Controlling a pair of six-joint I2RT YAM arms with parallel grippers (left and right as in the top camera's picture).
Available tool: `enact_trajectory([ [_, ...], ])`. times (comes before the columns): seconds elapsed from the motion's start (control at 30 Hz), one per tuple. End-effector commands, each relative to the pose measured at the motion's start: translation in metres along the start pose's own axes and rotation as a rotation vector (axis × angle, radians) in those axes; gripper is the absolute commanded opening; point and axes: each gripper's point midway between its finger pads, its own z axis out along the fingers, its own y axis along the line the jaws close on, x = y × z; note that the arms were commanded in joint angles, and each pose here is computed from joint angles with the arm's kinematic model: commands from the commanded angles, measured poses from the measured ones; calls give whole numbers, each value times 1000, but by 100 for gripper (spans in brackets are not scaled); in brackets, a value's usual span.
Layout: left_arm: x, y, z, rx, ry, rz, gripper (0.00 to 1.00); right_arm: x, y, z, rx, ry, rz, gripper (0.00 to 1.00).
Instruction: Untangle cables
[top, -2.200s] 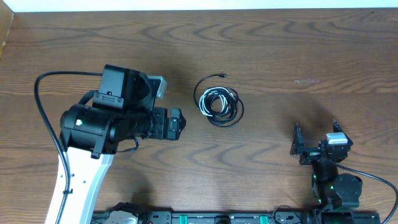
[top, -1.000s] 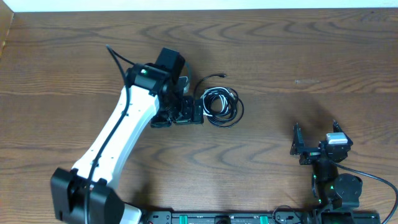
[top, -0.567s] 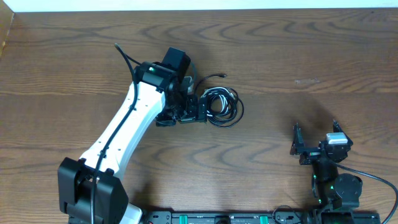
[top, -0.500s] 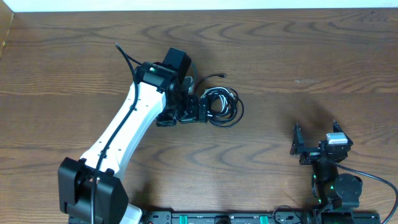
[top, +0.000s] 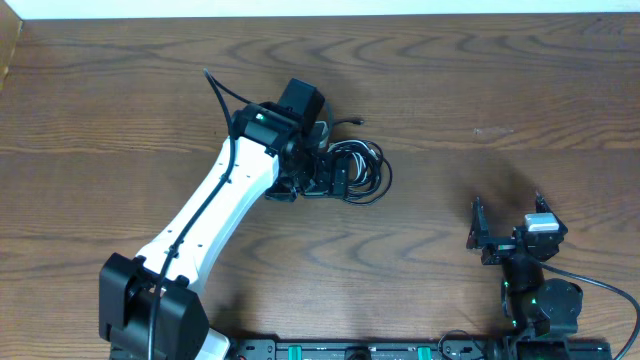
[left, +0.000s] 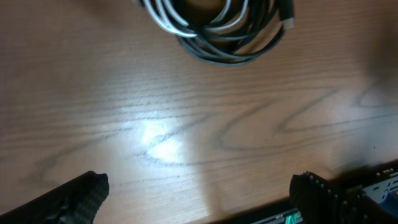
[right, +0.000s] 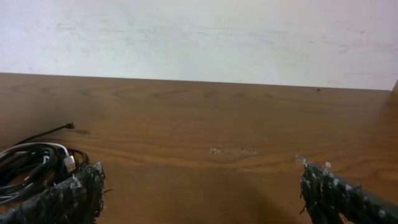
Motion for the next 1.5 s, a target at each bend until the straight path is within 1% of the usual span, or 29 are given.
enact_trajectory([
  [0.0, -2, -5, 2, 14, -8, 14, 98, 0, 3, 0, -12, -2, -12, 99],
  [0.9, -2, -5, 2, 14, -8, 14, 98, 0, 3, 0, -12, -2, -12, 99],
  [1.3, -4, -6, 2, 17, -14, -48, 98, 0, 3, 0, -12, -2, -12, 99],
  [1.47, -15, -10, 6, 39, -59, -80, 98, 0, 3, 0, -12, -2, -12, 99],
])
